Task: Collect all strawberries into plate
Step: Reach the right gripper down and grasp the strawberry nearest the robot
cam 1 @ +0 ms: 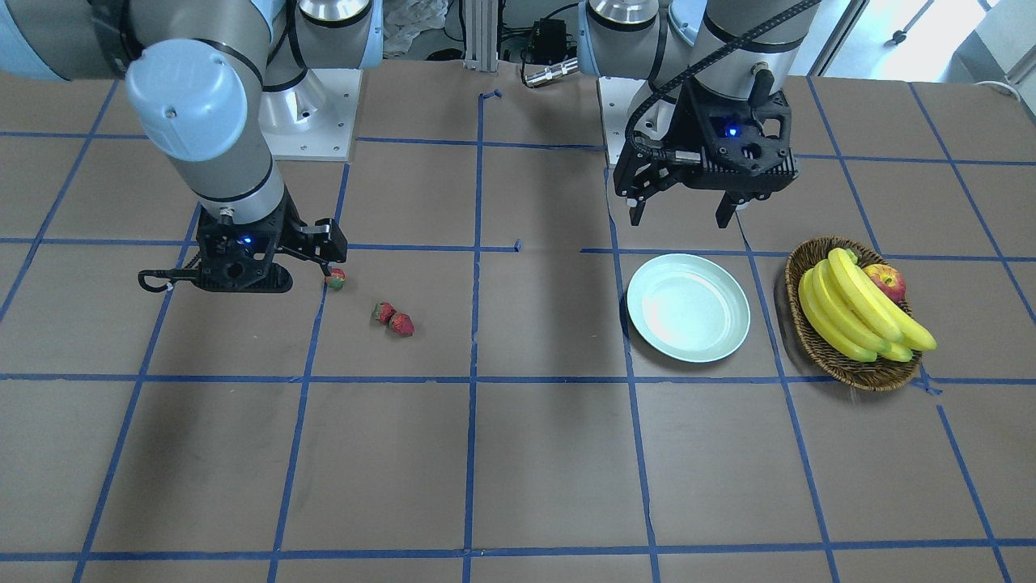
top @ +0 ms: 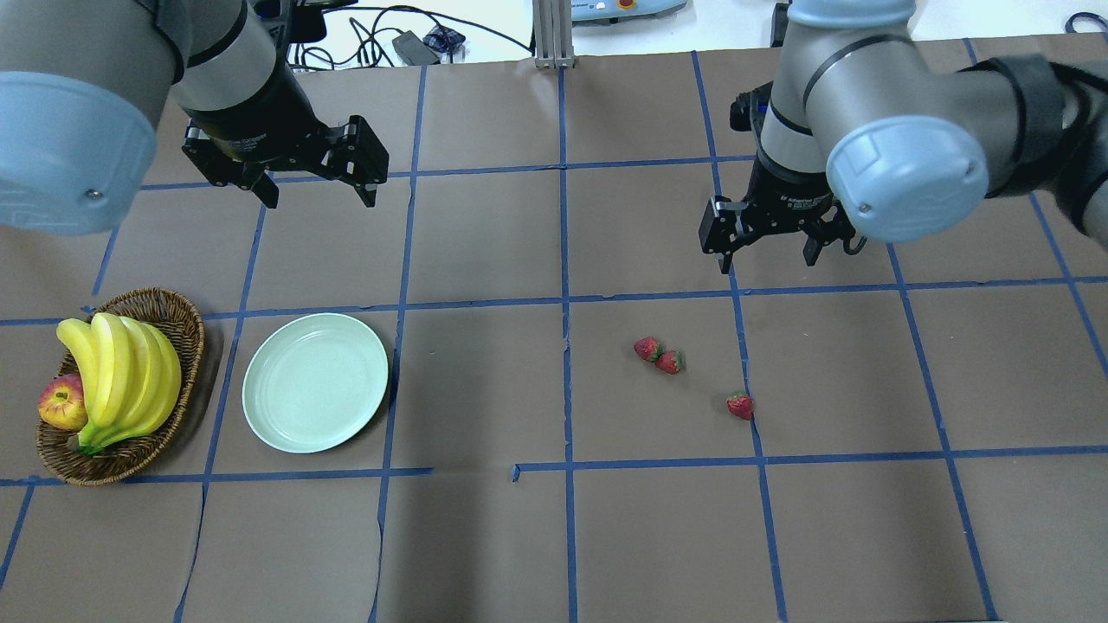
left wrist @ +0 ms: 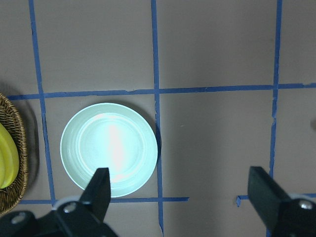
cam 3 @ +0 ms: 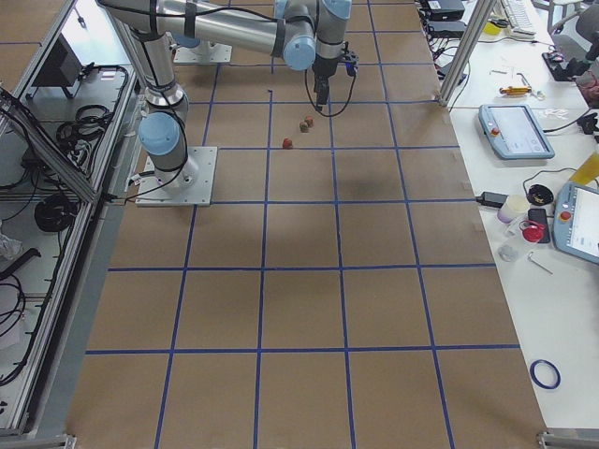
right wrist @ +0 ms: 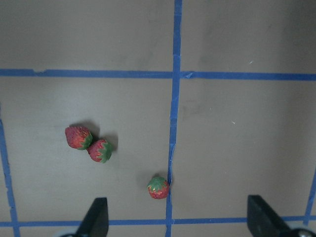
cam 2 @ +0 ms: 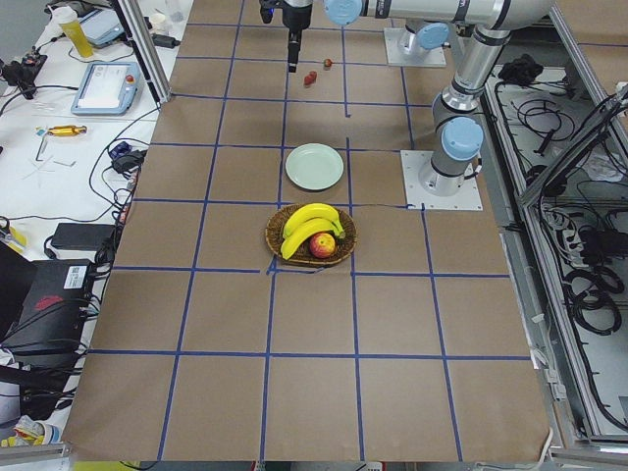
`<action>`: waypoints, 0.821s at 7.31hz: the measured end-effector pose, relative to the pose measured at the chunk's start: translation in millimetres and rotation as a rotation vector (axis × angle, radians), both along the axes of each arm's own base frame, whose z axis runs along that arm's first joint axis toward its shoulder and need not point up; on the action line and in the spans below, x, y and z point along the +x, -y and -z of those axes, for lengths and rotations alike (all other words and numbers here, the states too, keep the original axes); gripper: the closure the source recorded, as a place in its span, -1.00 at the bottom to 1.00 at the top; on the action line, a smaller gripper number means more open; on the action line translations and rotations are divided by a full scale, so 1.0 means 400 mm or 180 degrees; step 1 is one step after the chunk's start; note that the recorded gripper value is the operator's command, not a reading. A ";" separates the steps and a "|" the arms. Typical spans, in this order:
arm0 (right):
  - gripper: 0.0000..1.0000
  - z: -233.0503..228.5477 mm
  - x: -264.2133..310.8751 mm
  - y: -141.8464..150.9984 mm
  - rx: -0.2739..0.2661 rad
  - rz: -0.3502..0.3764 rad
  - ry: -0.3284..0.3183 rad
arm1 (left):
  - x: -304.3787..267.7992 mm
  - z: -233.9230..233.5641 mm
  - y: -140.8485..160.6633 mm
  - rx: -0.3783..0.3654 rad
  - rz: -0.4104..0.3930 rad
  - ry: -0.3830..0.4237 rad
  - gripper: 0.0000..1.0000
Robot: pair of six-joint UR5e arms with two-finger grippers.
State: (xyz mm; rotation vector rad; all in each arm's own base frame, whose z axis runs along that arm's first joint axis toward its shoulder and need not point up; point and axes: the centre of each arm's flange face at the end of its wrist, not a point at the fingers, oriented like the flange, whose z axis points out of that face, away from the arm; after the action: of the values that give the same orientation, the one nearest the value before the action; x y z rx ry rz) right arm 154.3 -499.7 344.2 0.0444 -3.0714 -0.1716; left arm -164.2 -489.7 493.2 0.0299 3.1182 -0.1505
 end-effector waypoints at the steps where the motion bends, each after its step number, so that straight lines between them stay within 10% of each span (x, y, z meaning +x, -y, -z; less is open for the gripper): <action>1: -1.00 0.059 -0.004 -0.027 0.0020 0.0002 -0.0035 | 0.000 0.000 -0.001 0.0001 0.0000 0.0000 -1.00; 6: -1.00 0.308 -0.015 -0.181 0.0024 -0.0247 -0.0003 | 0.000 0.020 -0.009 0.0046 -0.0009 -0.0004 -1.00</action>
State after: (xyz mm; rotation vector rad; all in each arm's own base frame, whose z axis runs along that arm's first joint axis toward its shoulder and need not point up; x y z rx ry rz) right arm 148.3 -427.1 221.1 0.1636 -3.0620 -0.1787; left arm -164.1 -486.0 485.3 0.0258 3.1204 -0.1279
